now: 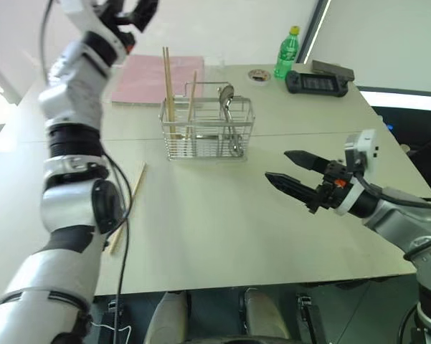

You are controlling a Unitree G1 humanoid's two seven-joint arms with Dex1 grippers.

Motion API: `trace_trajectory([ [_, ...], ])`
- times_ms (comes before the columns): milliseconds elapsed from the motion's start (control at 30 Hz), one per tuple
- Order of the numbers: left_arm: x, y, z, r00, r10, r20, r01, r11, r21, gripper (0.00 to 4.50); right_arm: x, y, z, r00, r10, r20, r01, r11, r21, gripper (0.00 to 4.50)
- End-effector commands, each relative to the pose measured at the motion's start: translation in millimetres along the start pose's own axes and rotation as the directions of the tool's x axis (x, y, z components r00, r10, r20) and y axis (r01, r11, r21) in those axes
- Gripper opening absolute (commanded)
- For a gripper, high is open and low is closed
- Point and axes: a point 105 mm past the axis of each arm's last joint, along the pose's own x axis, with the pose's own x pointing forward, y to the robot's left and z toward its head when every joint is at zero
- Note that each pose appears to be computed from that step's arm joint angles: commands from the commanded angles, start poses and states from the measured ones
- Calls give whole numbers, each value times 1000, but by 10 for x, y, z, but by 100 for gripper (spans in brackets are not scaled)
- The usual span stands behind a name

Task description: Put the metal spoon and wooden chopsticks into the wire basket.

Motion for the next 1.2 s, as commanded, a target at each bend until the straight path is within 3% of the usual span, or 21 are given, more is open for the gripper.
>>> trace_trajectory([
  [33,-206,62,-74,972,19,-234,1,996,85,447,9,10,72,999,16,28,-15,999,-29,450],
  [167,-593,103,-481,834,71,-546,-11,994,113,447,24,3,40,1000,24,19,-23,999,-28,450],
  [300,-1040,88,-979,613,138,-778,-112,990,87,447,52,-5,35,999,32,21,-31,999,-27,450],
  [600,-1527,32,-1678,377,152,-914,-181,980,88,447,66,-15,46,999,33,30,-32,999,-29,450],
  [933,-1736,-46,-2075,262,117,-958,-204,977,64,447,33,-41,49,999,11,32,-10,999,-31,450],
  [1067,-1676,-101,-2067,286,92,-954,-210,977,31,315,31,-43,52,999,7,36,-6,1000,-30,450],
  [1200,-1658,-101,-2052,290,96,-952,-215,976,32,133,30,-51,52,999,4,37,-3,1000,-30,450],
])
